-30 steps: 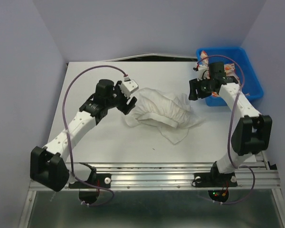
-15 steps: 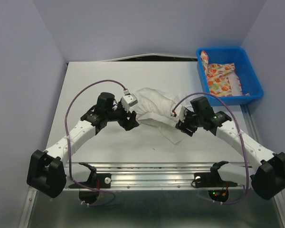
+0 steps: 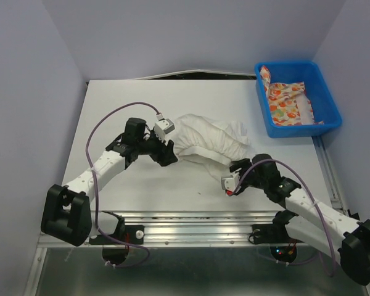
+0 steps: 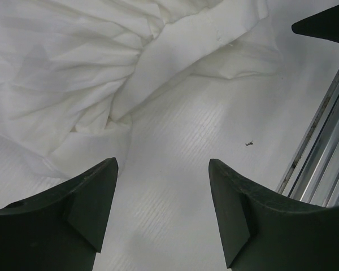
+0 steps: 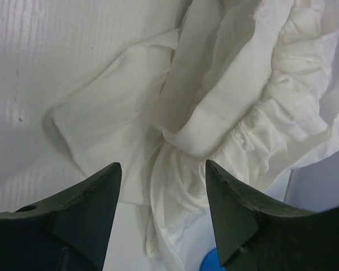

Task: Fold and stack the skirts
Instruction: Flatten the skirt out

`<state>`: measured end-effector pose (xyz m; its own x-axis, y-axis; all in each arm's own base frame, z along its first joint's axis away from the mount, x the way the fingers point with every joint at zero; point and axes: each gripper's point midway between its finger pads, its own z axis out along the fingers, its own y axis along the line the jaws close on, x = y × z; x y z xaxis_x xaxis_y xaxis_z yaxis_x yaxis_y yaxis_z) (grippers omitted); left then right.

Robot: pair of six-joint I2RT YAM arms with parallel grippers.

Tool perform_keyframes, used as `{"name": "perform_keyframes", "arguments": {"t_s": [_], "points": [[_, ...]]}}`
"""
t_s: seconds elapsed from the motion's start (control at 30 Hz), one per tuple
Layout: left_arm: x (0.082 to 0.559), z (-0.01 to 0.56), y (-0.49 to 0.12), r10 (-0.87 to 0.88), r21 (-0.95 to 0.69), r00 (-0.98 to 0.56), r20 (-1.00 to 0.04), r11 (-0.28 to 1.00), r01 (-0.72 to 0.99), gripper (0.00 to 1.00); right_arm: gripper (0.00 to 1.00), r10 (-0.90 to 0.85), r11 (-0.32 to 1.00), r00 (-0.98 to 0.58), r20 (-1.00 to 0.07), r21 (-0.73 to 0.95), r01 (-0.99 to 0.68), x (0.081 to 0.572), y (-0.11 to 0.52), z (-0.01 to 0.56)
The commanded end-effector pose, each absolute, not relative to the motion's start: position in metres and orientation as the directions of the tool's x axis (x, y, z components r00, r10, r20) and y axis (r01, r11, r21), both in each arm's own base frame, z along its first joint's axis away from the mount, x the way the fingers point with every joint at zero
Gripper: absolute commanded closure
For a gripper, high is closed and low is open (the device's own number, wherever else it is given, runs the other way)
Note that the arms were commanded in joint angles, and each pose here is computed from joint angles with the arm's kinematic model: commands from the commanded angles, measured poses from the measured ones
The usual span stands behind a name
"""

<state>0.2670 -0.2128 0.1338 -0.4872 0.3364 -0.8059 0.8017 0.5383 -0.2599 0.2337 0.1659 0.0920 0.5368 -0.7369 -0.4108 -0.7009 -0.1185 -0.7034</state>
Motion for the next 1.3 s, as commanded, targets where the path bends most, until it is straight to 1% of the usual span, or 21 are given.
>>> {"name": "perform_keyframes", "arguments": {"t_s": [0.0, 0.07, 0.2, 0.33, 0.43, 0.47, 0.5, 0.53, 0.6, 0.7, 0.77, 0.8, 0.87, 0.9, 0.93, 1.0, 1.03, 1.07, 1.13, 1.17, 1.27], "points": [[0.279, 0.156, -0.217, 0.299, -0.239, -0.435, -0.849, 0.517, 0.822, 0.23, 0.33, -0.656, -0.129, 0.696, -0.293, -0.865, -0.485, 0.257, 0.187, 0.122], [0.280, 0.157, -0.216, 0.295, -0.236, -0.430, -0.854, 0.517, 0.823, 0.23, 0.33, -0.644, -0.128, 0.710, -0.284, -0.875, -0.467, 0.257, 0.189, 0.119], [0.280, 0.158, -0.216, 0.288, -0.236, -0.426, -0.858, 0.514, 0.825, 0.23, 0.35, -0.624, -0.201, 0.741, -0.248, -0.865, -0.459, 0.254, 0.192, 0.103], [0.281, 0.158, -0.216, 0.283, -0.247, -0.431, -0.857, 0.509, 0.825, 0.23, 0.37, -0.633, -0.217, 0.749, -0.194, -0.885, -0.413, 0.265, 0.193, 0.095], [0.277, 0.157, -0.216, 0.275, -0.265, -0.442, -0.854, 0.502, 0.823, 0.22, 0.43, -0.646, -0.211, 0.740, -0.187, -0.888, -0.409, 0.275, 0.195, 0.092], [0.275, 0.156, -0.215, 0.273, -0.265, -0.443, -0.854, 0.504, 0.822, 0.22, 0.47, -0.650, -0.205, 0.737, -0.183, -0.893, -0.402, 0.279, 0.196, 0.094], [0.274, 0.155, -0.214, 0.273, -0.265, -0.443, -0.854, 0.505, 0.822, 0.21, 0.60, -0.652, -0.195, 0.734, -0.191, -0.893, -0.405, 0.281, 0.198, 0.096], [0.274, 0.156, -0.212, 0.274, -0.253, -0.435, -0.858, 0.512, 0.821, 0.20, 0.70, -0.648, -0.186, 0.737, -0.193, -0.898, -0.399, 0.286, 0.202, 0.102], [0.274, 0.153, -0.210, 0.278, -0.245, -0.434, -0.857, 0.521, 0.818, 0.20, 0.98, -0.630, -0.174, 0.751, -0.197, -0.907, -0.384, 0.288, 0.207, 0.111], [0.273, 0.149, -0.209, 0.279, -0.250, -0.444, -0.852, 0.527, 0.812, 0.20, 0.99, -0.617, -0.131, 0.762, -0.197, -0.929, -0.346, 0.295, 0.215, 0.139], [0.273, 0.150, -0.208, 0.277, -0.249, -0.443, -0.853, 0.530, 0.811, 0.20, 0.99, -0.612, -0.099, 0.750, -0.251, -0.917, -0.387, 0.293, 0.216, 0.155], [0.273, 0.150, -0.208, 0.277, -0.247, -0.441, -0.854, 0.529, 0.812, 0.20, 0.99, -0.605, -0.037, 0.740, -0.294, -0.918, -0.395, 0.298, 0.221, 0.183], [0.274, 0.152, -0.207, 0.276, -0.236, -0.432, -0.859, 0.536, 0.811, 0.20, 0.99, -0.601, -0.008, 0.714, -0.358, -0.891, -0.454, 0.294, 0.221, 0.200], [0.275, 0.154, -0.206, 0.274, -0.233, -0.429, -0.861, 0.538, 0.810, 0.20, 0.99, -0.587, 0.024, 0.712, -0.384, -0.888, -0.460, 0.292, 0.223, 0.218], [0.275, 0.155, -0.206, 0.273, -0.229, -0.426, -0.863, 0.540, 0.810, 0.20, 0.99, -0.574, 0.081, 0.688, -0.444, -0.867, -0.492, 0.293, 0.225, 0.244], [0.275, 0.158, -0.206, 0.267, -0.225, -0.421, -0.867, 0.544, 0.808, 0.20, 0.99, -0.554, 0.145, 0.660, -0.507, -0.839, -0.524, 0.294, 0.228, 0.271], [0.275, 0.158, -0.205, 0.265, -0.224, -0.420, -0.868, 0.546, 0.808, 0.20, 0.99, -0.546, 0.189, 0.608, -0.576, -0.792, -0.581, 0.294, 0.228, 0.277], [0.275, 0.159, -0.205, 0.265, -0.216, -0.412, -0.872, 0.547, 0.809, 0.20, 0.99, -0.538, 0.234, 0.589, -0.603, -0.778, -0.583, 0.297, 0.228, 0.303], [0.277, 0.162, -0.203, 0.263, -0.198, -0.397, -0.879, 0.557, 0.807, 0.20, 0.99, -0.523, 0.308, 0.502, -0.689, -0.702, -0.642, 0.305, 0.231, 0.312], [0.277, 0.165, -0.202, 0.260, -0.184, -0.382, -0.887, 0.559, 0.808, 0.20, 0.99, -0.502, 0.349, 0.500, -0.705, -0.695, -0.629, 0.308, 0.232, 0.336], [0.280, 0.174, -0.201, 0.255, -0.151, -0.347, -0.903, 0.566, 0.810, 0.20, 0.99, -0.465, 0.427, 0.432, -0.773, -0.623, -0.655, 0.319, 0.236, 0.355]]}}
